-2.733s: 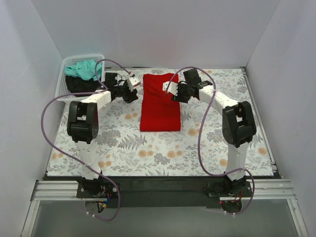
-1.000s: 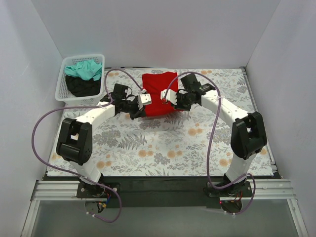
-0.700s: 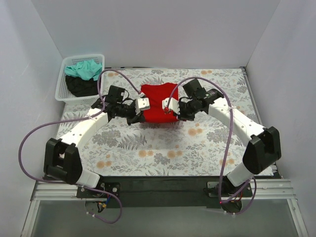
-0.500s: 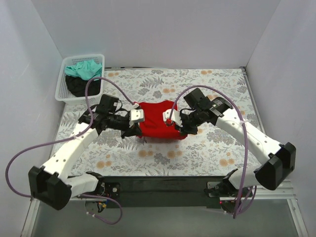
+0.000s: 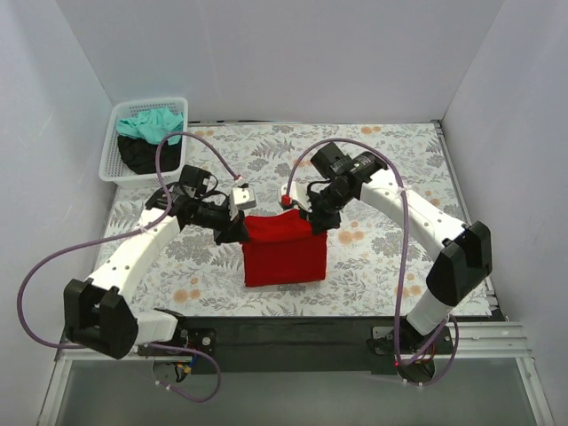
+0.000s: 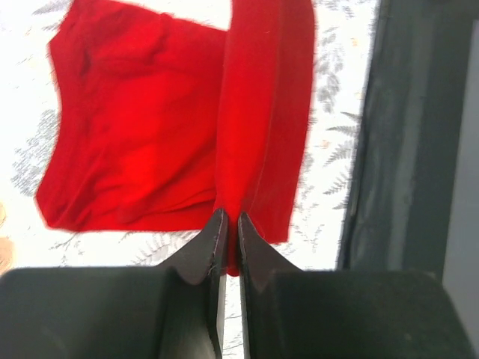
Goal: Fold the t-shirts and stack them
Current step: Fold the tshirt
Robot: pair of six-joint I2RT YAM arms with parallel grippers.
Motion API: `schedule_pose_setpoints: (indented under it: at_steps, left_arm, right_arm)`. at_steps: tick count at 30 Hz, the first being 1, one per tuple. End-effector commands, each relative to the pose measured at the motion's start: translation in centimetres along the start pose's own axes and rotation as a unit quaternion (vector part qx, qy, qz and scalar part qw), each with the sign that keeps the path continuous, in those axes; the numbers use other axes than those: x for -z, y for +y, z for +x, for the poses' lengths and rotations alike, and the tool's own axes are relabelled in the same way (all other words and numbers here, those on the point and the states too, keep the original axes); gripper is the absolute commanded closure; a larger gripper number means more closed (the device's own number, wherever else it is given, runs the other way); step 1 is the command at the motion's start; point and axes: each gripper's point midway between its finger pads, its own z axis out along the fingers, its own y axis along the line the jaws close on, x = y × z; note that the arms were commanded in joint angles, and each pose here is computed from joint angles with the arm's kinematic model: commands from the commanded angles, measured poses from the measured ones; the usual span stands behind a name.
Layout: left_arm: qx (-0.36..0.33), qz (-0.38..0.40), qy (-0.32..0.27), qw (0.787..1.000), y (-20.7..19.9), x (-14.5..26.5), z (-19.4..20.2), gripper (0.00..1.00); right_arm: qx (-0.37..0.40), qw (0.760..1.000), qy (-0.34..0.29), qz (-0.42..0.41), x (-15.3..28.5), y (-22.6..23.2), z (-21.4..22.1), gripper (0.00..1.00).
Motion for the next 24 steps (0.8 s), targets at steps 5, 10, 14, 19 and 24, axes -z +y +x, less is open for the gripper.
schedule_pose_setpoints:
  at_steps: [5,10,14,19,24]
  left_arm:
    - [-0.011,-0.031,-0.02,0.999,6.9,0.9,-1.8,1.0]
    - [0.015,-0.029,-0.01,0.999,11.6,-0.7,-0.2,1.0]
    - [0.044,-0.04,-0.005,0.998,15.2,-2.2,1.9,1.0]
    - [0.076,-0.05,0.008,0.996,18.2,-4.2,5.0,1.0]
    - [0.104,-0.056,0.017,0.993,19.4,-5.6,6.9,1.0]
  right_arm:
    - [0.038,0.999,-0.004,0.023,0.8,-5.9,-1.1,0.99]
    - [0.052,0.998,0.004,0.022,-0.8,-10.0,-0.2,0.99]
    - [0.029,0.999,0.011,0.006,-4.1,-14.0,1.6,0.99]
    - [0.004,1.0,0.018,-0.005,-7.5,-17.3,3.5,0.99]
    - [-0.026,0.999,0.02,-0.025,-9.5,-17.0,4.9,0.99]
